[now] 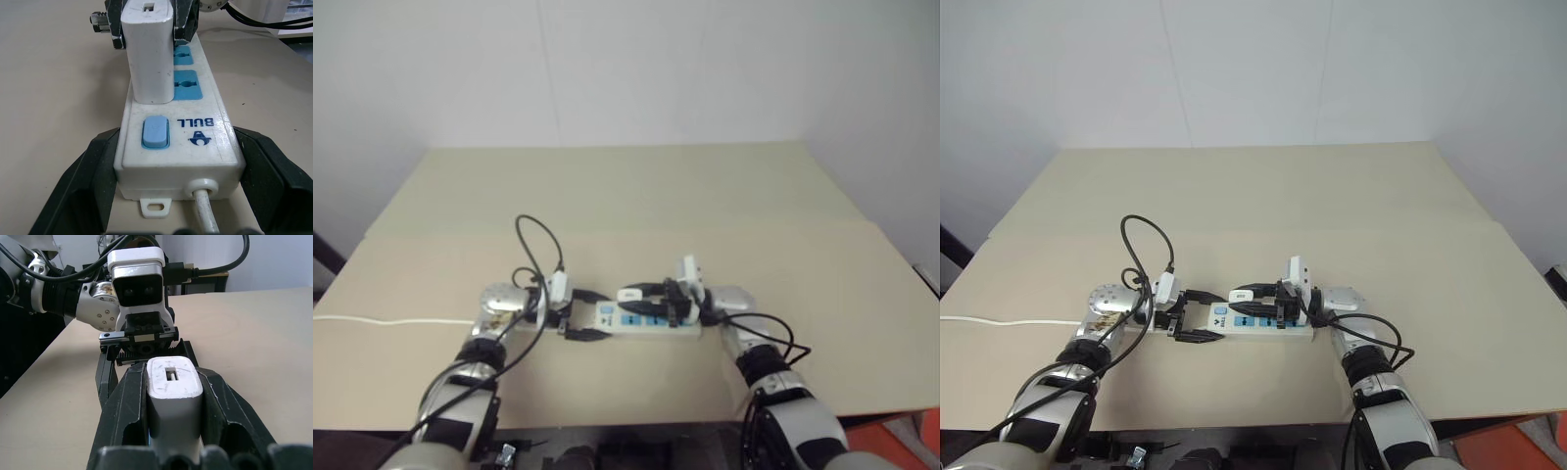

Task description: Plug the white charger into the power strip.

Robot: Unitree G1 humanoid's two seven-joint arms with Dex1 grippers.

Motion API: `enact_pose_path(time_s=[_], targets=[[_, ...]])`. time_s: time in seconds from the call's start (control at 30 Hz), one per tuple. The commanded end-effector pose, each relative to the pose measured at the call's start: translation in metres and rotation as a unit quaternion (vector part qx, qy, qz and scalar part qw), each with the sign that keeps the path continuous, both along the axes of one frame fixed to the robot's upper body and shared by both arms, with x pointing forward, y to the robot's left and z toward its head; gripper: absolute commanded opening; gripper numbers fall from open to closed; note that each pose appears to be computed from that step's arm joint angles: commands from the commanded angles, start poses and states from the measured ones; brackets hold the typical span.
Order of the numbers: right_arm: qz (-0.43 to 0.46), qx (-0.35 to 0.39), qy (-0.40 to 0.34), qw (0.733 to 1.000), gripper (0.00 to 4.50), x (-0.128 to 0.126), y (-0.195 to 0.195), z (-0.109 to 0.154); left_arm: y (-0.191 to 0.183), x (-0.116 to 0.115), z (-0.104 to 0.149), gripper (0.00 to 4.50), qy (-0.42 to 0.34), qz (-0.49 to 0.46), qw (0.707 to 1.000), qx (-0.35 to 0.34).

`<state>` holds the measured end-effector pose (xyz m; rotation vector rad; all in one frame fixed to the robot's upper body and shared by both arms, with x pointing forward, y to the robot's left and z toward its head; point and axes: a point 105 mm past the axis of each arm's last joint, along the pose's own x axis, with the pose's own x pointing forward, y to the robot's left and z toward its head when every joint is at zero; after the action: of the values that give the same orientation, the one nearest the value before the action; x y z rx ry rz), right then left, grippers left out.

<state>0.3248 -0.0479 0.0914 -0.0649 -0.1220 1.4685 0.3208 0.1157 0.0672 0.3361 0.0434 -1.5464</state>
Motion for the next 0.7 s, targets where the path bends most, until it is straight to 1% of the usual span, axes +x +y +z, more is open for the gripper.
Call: enact_pose_path(time_s=[0.03, 0.27, 0.37, 0.43, 0.47, 0.5, 0.63, 0.7], targets=[[-0.016, -0.086, 0.089, 0.992, 1.13, -0.0122, -0.0126, -0.0534, -0.0042, -0.0034, 0.0006, 3.31, -0.010, -0.024, 1.000, 0.013], [-0.011, -0.092, 0.096, 0.991, 1.13, -0.0121, -0.0157, -0.0522, -0.0052, -0.0031, 0.0001, 3.31, -0.009, -0.023, 1.000, 0.012], [-0.026, -0.092, 0.096, 0.991, 1.13, -0.0096, -0.0180, -0.0520, -0.0055, -0.0030, -0.0001, 3.31, -0.009, -0.022, 1.000, 0.012], [-0.029, -0.088, 0.093, 0.991, 1.85, -0.0091, -0.0185, -0.0506, -0.0057, -0.0029, -0.0001, 3.31, -0.009, -0.022, 1.000, 0.012], [-0.030, -0.084, 0.090, 0.992, 2.03, -0.0093, -0.0189, -0.0493, -0.0061, -0.0029, -0.0001, 3.31, -0.009, -0.022, 1.000, 0.011], [-0.031, -0.081, 0.086, 0.993, 2.35, -0.0095, -0.0192, -0.0483, -0.0065, -0.0028, -0.0001, 3.31, -0.009, -0.022, 1.000, 0.011], [-0.036, -0.077, 0.072, 0.994, 3.78, -0.0096, -0.0198, -0.0460, -0.0069, -0.0013, 0.0002, 3.31, -0.010, -0.020, 1.000, 0.013], [-0.036, -0.077, 0.069, 0.994, 4.42, -0.0096, -0.0204, -0.0451, -0.0066, -0.0006, 0.0002, 3.31, -0.010, -0.018, 1.000, 0.014]])
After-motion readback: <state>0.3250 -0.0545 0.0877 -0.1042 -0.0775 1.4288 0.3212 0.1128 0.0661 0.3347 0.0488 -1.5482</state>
